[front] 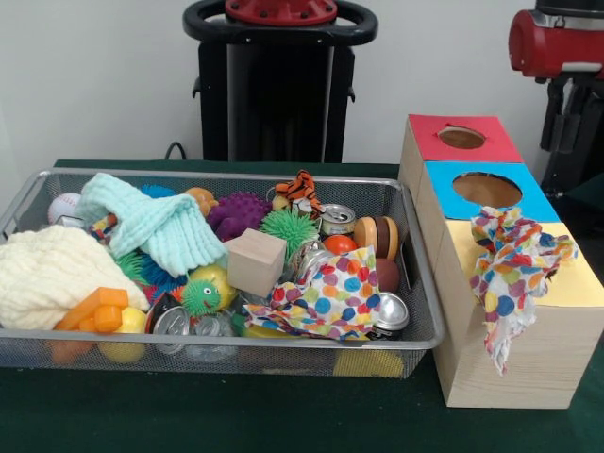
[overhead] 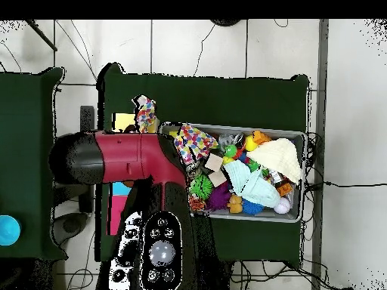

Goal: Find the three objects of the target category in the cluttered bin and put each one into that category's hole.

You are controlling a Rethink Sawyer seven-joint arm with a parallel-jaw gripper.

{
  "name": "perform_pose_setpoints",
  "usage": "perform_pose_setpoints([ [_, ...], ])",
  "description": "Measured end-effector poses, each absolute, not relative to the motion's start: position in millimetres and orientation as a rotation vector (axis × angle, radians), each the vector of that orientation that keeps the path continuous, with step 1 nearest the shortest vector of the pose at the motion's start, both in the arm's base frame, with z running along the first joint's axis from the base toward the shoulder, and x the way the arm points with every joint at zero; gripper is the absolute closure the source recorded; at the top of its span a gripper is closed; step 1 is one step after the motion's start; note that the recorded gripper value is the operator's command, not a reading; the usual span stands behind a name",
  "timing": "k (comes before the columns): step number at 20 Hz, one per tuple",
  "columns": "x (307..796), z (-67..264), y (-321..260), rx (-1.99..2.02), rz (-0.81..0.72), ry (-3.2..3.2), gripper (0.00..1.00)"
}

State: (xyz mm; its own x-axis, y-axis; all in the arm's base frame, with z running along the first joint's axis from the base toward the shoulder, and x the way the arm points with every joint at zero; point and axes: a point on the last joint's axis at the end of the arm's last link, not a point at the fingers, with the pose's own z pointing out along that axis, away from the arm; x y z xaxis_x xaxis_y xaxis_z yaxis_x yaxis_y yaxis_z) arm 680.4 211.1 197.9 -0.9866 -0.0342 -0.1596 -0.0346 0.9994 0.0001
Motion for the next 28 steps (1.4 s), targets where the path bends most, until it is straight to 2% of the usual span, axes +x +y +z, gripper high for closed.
perform_pose_setpoints([
  [9,687,197,212,-0.053,0.003,2.973,1.00],
  [21,689,164,210,-0.053,-0.007,3.009,1.00],
  [28,689,161,210,-0.052,-0.010,3.007,1.00],
])
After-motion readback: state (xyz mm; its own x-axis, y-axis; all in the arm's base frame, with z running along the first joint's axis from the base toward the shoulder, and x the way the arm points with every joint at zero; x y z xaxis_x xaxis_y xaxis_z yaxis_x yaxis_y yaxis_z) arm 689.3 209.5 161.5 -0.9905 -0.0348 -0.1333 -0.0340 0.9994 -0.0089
